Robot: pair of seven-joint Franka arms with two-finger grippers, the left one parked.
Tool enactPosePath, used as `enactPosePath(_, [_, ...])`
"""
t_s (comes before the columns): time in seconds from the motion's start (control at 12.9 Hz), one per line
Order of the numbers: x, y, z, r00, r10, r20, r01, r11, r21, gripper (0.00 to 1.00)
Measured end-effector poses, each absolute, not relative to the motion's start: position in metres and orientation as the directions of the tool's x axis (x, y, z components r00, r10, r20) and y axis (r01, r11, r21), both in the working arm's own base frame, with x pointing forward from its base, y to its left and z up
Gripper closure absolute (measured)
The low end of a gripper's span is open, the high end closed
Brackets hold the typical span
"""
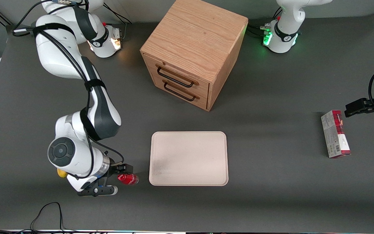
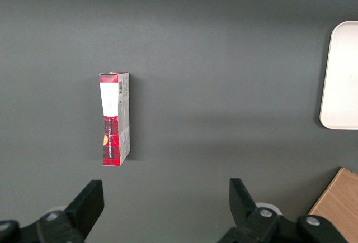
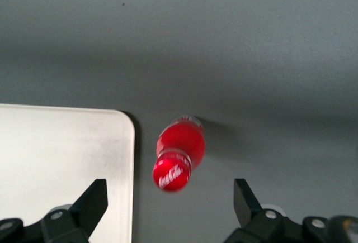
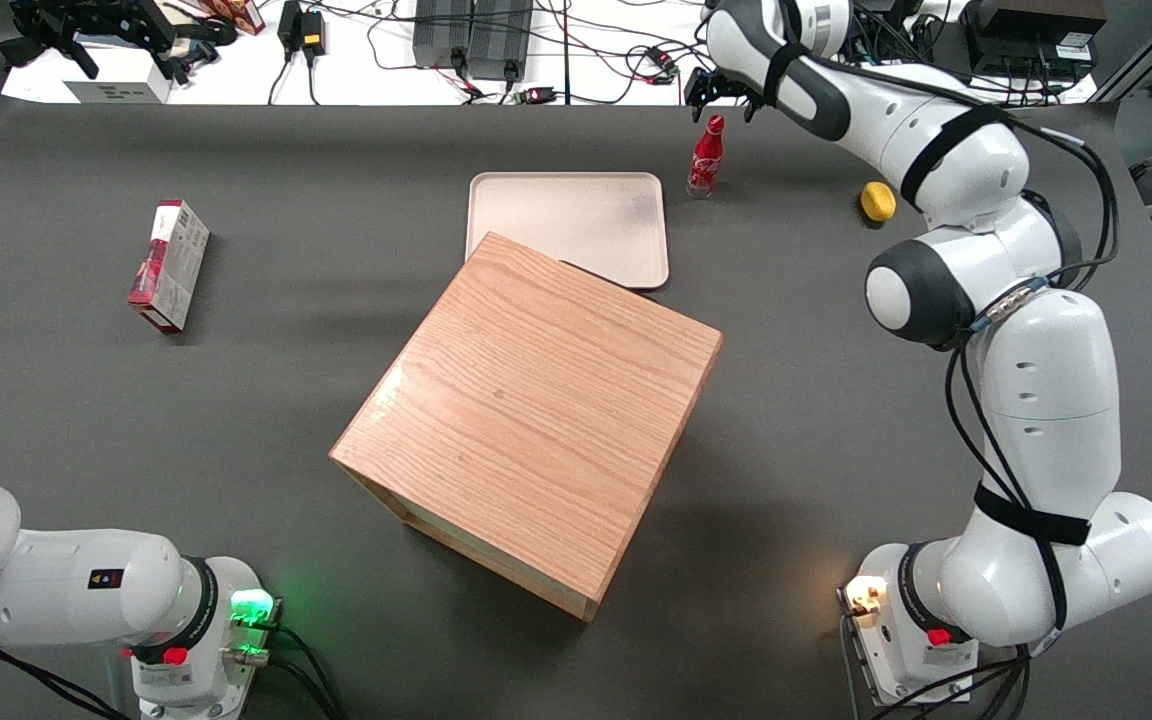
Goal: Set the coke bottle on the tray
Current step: 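Move the open right gripper down over the red Coca-Cola bottle, then close the right gripper on the bottle's cap end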
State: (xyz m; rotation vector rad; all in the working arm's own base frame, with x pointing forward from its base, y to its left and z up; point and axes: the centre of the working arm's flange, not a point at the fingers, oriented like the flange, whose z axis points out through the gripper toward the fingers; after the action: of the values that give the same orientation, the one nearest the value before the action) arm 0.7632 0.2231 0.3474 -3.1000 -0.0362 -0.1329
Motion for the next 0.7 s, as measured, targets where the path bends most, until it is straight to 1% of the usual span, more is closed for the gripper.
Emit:
enactPosePath(0.16, [0.7659, 0.2234, 0.3368, 0.995, 0.018, 0.095, 0.021, -0.999, -0.039, 0.00])
enactPosePath(0.39, [0.7667, 0.2237, 0.3345, 0.995, 0.015, 0.095, 0.019, -0.999, -0.039, 0.00])
enactPosePath(0.62, [0.7667, 0.2237, 0.3334, 0.995, 0.014, 0.094, 0.018, -0.999, -0.038, 0.04])
enactPosePath(0.7, [0.7668, 0.2237, 0.3333, 0.995, 0.012, 0.095, 0.015, -0.999, -0.039, 0.14])
